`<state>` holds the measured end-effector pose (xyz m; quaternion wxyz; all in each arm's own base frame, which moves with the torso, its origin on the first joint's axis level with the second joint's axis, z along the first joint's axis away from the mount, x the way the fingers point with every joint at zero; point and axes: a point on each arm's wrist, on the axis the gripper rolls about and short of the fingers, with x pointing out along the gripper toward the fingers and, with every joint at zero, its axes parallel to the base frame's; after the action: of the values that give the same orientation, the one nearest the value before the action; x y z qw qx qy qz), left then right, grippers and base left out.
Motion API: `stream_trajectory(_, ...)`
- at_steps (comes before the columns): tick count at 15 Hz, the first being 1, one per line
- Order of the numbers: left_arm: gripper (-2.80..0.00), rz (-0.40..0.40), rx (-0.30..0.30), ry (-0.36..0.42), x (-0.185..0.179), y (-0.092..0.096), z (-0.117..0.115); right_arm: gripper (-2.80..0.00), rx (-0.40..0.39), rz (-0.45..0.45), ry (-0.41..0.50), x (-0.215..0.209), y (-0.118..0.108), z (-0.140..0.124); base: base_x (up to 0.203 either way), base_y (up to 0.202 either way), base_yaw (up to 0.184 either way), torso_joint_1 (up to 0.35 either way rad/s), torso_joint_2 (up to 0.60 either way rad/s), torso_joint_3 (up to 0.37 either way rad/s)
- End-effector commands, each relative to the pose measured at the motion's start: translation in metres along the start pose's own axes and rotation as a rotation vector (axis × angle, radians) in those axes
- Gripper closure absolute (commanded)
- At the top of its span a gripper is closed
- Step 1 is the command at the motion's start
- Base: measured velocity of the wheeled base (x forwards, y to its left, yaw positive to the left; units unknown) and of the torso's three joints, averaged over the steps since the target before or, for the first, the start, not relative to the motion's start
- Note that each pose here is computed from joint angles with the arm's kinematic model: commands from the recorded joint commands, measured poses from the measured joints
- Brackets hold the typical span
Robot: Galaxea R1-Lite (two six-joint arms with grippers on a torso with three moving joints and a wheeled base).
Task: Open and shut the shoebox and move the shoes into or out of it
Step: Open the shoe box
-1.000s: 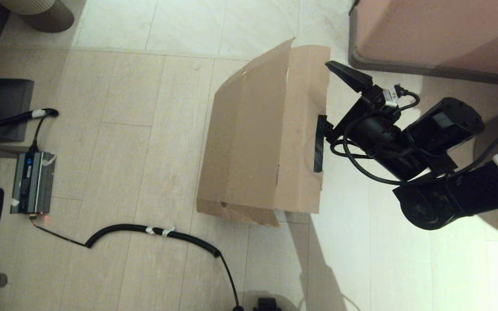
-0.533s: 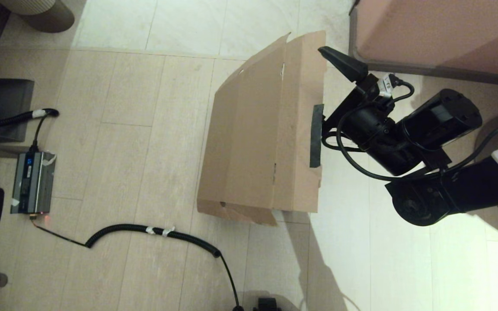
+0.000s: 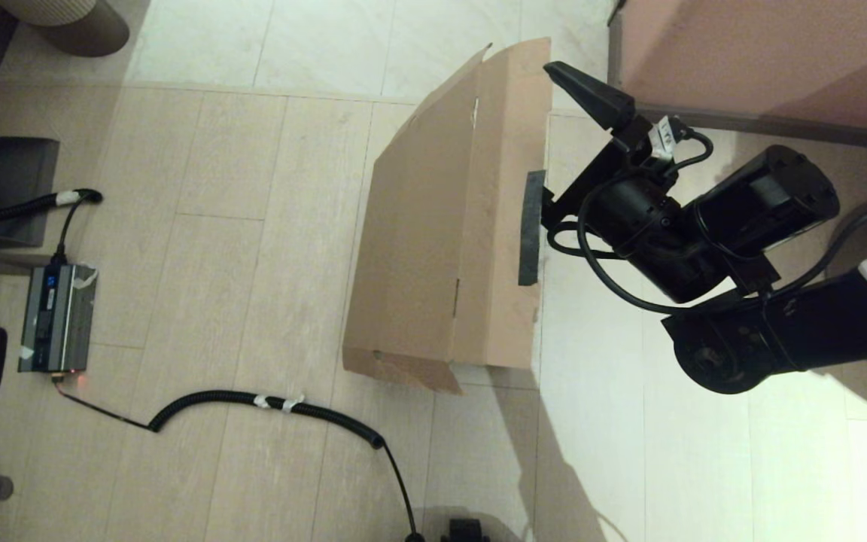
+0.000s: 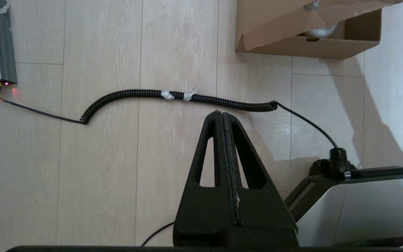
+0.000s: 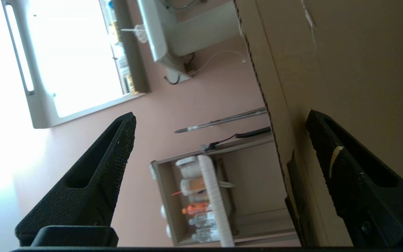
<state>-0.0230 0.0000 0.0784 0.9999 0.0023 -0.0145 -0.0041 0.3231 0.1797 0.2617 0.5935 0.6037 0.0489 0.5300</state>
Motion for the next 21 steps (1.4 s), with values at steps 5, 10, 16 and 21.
stream_trajectory(5, 0.0, -0.087, -0.219, -0.126, -0.012, -0.001, 0.102, -2.8, 0.075, 0.044, 0.069, 0.019, -0.001, -0.038, 0.0, 0.0, 0.0, 0.0, 0.0, 0.0)
stream_trajectory(10, 0.0, -0.436, -0.898, 0.235, 0.019, -0.007, 0.133, -2.8, 0.115, 0.058, 0.12, 0.036, -0.021, -0.063, 0.0, 0.0, 0.0, 0.0, 0.0, 0.0)
stream_trajectory(16, 0.0, -0.678, -1.037, 0.616, 0.047, -0.017, 0.122, -2.8, 0.16, 0.078, 0.208, 0.049, -0.032, -0.098, 0.0, 0.0, 0.0, 0.0, 0.0, 0.0)
stream_trajectory(21, 0.0, -0.738, -1.032, 0.745, 0.07, -0.025, 0.12, -2.8, 0.189, 0.092, 0.283, 0.054, -0.033, -0.12, 0.0, 0.0, 0.0, 0.0, 0.0, 0.0)
